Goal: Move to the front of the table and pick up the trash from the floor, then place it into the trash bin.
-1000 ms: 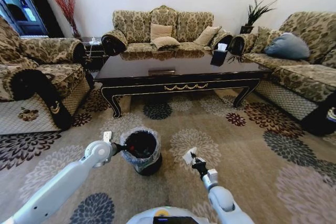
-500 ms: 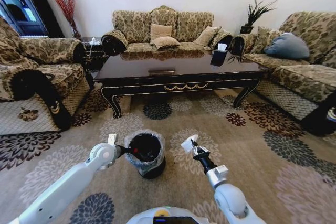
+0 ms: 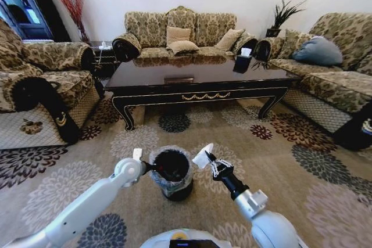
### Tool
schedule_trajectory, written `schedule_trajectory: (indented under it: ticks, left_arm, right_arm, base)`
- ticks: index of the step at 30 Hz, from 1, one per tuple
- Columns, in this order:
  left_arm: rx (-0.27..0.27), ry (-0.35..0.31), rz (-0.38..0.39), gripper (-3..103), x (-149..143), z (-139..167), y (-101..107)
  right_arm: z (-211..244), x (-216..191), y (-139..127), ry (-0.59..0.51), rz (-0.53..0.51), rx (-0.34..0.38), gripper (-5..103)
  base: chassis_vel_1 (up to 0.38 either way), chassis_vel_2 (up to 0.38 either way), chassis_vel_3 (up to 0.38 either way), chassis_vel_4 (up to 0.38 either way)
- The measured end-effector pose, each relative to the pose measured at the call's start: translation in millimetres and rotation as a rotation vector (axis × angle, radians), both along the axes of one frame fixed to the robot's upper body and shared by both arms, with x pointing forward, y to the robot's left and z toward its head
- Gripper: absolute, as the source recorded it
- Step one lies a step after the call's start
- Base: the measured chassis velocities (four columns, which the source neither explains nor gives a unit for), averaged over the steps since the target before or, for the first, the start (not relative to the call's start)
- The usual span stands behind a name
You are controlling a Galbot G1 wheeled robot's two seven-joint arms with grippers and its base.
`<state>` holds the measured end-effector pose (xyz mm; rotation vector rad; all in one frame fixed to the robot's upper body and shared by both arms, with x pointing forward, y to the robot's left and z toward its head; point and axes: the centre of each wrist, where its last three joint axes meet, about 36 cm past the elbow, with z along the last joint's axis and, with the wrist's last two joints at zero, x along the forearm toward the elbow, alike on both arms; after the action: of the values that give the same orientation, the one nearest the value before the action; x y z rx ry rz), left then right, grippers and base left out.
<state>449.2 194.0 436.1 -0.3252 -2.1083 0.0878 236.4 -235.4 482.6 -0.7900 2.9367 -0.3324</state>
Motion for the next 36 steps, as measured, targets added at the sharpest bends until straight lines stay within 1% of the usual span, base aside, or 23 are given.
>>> schedule_trajectory:
  ticks: [5, 6, 9, 11, 17, 24, 27, 28, 32, 33, 36]
  left_arm:
    - [-0.008, 0.029, -0.069, 0, 3, -9, -40]
    - [-0.008, 0.029, -0.069, 0, 3, -9, -40]
    - [-0.013, 0.038, -0.107, 0, 5, -12, -65]
    - [-0.016, 0.044, -0.127, 0, 7, -12, -77]
    - [-0.016, 0.046, -0.152, 0, 8, -7, -86]
    - [-0.011, 0.048, -0.169, 0, 6, -4, -89]
    - [-0.017, 0.045, -0.177, 0, 2, -1, -90]
    - [-0.017, 0.045, -0.177, 0, 2, -1, -90]
    - [-0.018, 0.046, -0.172, 0, -1, -1, -85]
    - [-0.018, 0.046, -0.172, 0, -1, -1, -85]
    - [-0.02, 0.046, -0.165, 0, -3, -1, -82]
  right_arm:
    - [6, -3, -1, -0.027, 0.054, -0.055, 0]
    - [6, -3, -1, -0.027, 0.054, -0.055, 0]
    - [7, -5, -3, -0.031, 0.075, -0.078, 0]
    - [7, -6, -4, -0.031, 0.077, -0.081, 0]
    - [-2, -4, -7, -0.014, 0.076, -0.094, 0]
    - [-33, 4, -7, 0.037, 0.087, -0.132, 0]
    - [-45, 8, -9, 0.043, 0.1, -0.17, 0]
    - [-45, 8, -9, 0.043, 0.1, -0.17, 0]
    - [-55, 12, -11, 0.043, 0.112, -0.225, 0]
    - [-55, 12, -11, 0.043, 0.112, -0.225, 0]
    - [-61, 14, -14, 0.033, 0.117, -0.28, 0]
  base:
    - [0.0, 0.0, 0.0, 0.0]
    - [0.0, 0.0, 0.0, 0.0]
    - [0.0, 0.0, 0.0, 0.0]
    - [0.0, 0.0, 0.0, 0.0]
    - [0.0, 0.0, 0.0, 0.0]
    - [0.0, 0.0, 0.0, 0.0]
    - [0.0, 0.0, 0.0, 0.0]
    - [0.0, 0.0, 0.0, 0.0]
    - [0.0, 0.0, 0.0, 0.0]
    - [0.0, 0.0, 0.0, 0.0]
    - [0.0, 0.0, 0.0, 0.0]
